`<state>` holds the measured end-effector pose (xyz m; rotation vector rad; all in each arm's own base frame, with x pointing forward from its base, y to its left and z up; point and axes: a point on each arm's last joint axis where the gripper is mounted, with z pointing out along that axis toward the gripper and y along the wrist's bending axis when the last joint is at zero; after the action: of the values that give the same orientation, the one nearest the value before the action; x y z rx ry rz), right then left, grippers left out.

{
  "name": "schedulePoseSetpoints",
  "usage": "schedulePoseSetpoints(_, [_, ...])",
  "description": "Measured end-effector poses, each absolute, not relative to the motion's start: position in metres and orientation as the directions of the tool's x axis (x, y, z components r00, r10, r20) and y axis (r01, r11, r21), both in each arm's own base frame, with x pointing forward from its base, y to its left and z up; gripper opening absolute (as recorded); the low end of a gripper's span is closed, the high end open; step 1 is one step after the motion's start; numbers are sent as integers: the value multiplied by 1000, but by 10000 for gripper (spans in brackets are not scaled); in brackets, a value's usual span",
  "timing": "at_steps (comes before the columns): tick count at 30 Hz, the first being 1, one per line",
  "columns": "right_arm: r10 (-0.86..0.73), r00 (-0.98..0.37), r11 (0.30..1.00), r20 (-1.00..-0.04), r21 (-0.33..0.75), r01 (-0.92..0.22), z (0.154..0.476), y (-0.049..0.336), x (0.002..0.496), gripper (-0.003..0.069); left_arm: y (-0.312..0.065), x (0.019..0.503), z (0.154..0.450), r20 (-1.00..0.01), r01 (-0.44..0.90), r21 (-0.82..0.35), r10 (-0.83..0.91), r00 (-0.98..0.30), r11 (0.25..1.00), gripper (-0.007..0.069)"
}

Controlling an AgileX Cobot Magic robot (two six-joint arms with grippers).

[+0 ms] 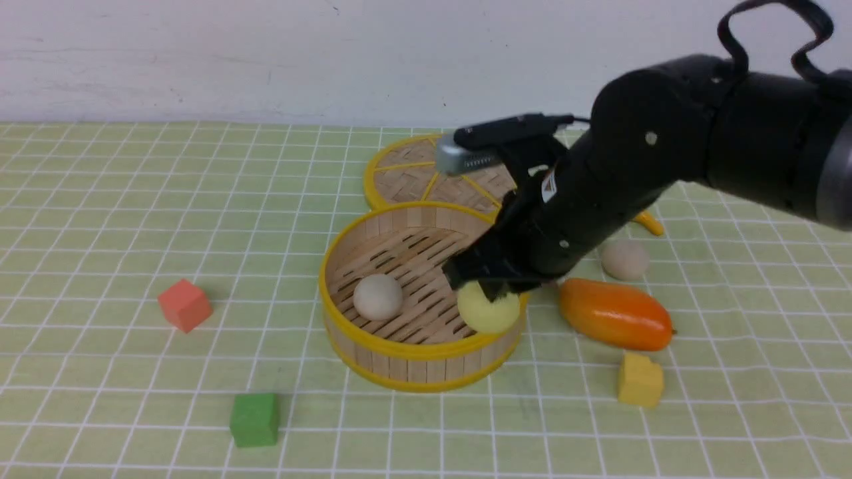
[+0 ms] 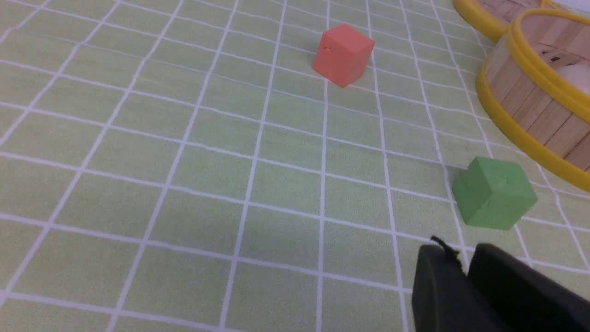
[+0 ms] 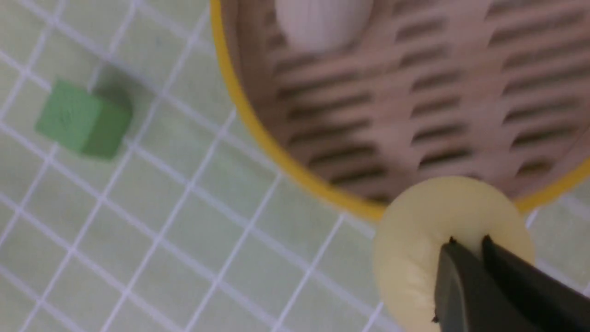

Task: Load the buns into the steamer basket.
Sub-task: Use the right arm to put the steamed stuffed bun into the steamer

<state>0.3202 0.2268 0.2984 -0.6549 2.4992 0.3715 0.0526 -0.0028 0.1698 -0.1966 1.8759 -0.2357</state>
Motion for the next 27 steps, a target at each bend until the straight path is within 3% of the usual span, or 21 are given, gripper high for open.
schedulePoseSetpoints(5, [-392, -683, 843, -617, 55, -534, 292, 235, 342, 0, -3, 53, 170, -917, -18, -260, -253, -310, 965, 101])
schedulePoseSetpoints(12, [-418, -746, 857, -518, 48, -513, 228, 248, 362, 20, -3, 53, 170, -917, -18, -260, -253, -310, 965, 106])
schedulePoseSetpoints(16, [-394, -764, 870, -512, 62, -490, 214, 251, 367, 67, -3, 53, 170, -917, -18, -260, -253, -310, 965, 110])
schedulePoseSetpoints(22, [-366, -775, 880, -515, 79, -468, 218, 250, 366, 298, -3, 53, 170, -917, -18, -260, -253, -310, 965, 113])
schedulePoseSetpoints(23, [-366, -775, 880, -515, 79, -468, 218, 250, 366, 307, -3, 53, 170, -917, -18, -260, -253, -310, 965, 113])
schedulePoseSetpoints(27, [-337, -779, 883, -529, 109, -456, 236, 249, 363, 459, -3, 53, 170, -917, -18, -260, -253, -310, 965, 120])
